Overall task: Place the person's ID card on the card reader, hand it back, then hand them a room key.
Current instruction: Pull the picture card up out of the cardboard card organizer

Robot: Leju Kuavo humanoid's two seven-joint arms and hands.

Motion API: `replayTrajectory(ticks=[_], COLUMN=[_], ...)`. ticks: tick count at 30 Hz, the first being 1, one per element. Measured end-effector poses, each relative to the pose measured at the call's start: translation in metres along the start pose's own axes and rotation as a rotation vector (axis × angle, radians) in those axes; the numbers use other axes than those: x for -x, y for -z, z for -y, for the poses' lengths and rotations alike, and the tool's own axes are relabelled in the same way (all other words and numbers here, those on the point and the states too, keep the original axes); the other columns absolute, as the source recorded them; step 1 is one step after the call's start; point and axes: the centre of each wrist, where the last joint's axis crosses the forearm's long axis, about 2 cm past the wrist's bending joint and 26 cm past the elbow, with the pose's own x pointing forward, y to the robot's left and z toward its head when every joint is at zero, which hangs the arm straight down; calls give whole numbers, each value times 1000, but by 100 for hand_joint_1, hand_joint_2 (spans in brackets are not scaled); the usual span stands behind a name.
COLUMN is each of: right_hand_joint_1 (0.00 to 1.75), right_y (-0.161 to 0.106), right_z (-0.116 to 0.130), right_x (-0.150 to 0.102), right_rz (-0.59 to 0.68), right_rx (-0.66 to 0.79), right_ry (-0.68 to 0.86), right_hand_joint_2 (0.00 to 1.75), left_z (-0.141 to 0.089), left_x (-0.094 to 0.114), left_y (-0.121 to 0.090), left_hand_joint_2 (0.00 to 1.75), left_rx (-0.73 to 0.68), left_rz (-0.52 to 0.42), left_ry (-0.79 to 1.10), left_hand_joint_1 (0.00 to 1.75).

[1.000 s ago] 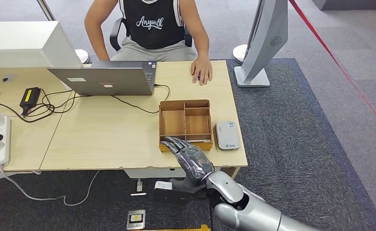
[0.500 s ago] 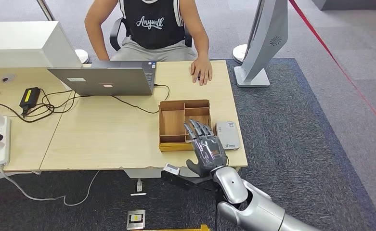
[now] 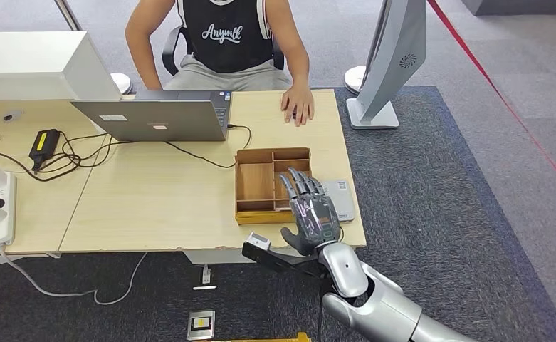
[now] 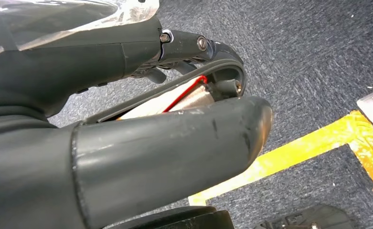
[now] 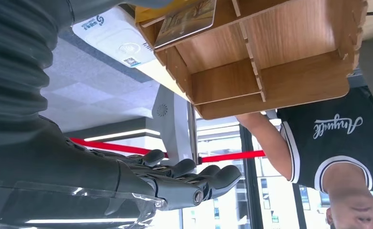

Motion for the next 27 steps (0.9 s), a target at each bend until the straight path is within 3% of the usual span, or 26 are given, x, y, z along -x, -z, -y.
replayTrajectory(ticks=[27], right_hand_joint_1=[0], right_y=[40], right_z=[-7], right_x=[7], right_rz=[-81], right_rx=[-204], right_ry=[-56], right_hand_joint_2=[175], left_z=[0], left_x=[-1], left_y=[0], left_hand_joint_2=[0], left_rx=[-2], left_rz=[11], left_ry=[18], left_hand_joint_1=[0])
